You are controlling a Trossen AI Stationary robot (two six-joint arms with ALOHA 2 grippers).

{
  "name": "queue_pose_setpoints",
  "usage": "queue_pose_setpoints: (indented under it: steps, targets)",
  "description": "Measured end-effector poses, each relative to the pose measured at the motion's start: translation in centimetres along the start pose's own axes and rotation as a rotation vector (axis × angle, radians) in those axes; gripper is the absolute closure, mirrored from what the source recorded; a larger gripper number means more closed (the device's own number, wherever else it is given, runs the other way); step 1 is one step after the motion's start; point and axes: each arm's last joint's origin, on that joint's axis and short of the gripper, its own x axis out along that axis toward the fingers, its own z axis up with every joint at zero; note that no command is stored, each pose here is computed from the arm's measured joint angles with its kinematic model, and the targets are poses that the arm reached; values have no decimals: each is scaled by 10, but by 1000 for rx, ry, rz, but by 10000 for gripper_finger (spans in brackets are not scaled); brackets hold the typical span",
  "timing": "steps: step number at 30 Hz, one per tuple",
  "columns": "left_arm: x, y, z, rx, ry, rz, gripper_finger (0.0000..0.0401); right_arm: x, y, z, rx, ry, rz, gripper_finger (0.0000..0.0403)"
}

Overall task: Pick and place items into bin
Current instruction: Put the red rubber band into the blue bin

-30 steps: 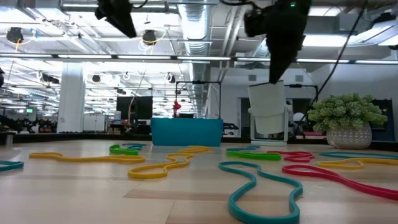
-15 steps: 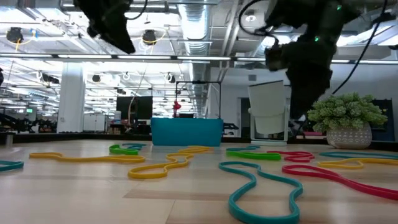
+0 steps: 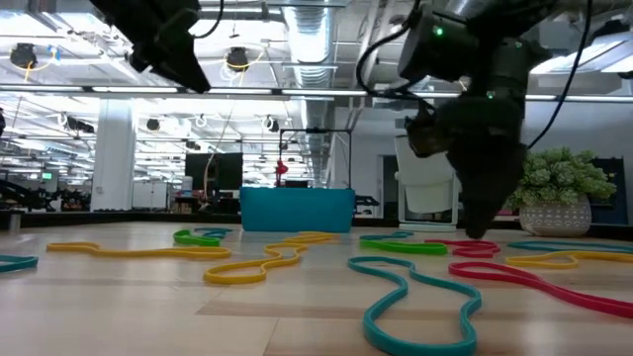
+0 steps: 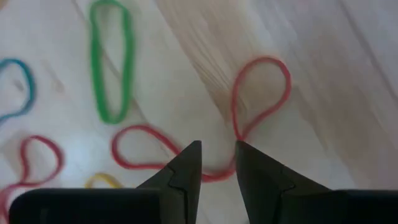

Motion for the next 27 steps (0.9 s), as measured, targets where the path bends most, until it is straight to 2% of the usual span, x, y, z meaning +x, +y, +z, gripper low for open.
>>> queue_pose_setpoints:
  steps: [9, 15, 19, 24, 27]
  targets:
    - [-2, 0, 3, 13, -22, -13, 298, 12, 1, 3, 3, 33, -27, 310]
    - [-2, 0, 2, 15, -21, -12, 298, 13, 0, 4, 1, 5, -66, 313]
    - [-2, 0, 2, 15, -21, -12, 298, 13, -1, 4, 2, 5, -69, 336]
    - [-2, 0, 2, 14, -22, -9, 298, 14, -1, 3, 3, 5, -76, 394]
    - [-2, 1, 3, 12, -28, 13, 298, 14, -1, 4, 3, -3, -83, 394]
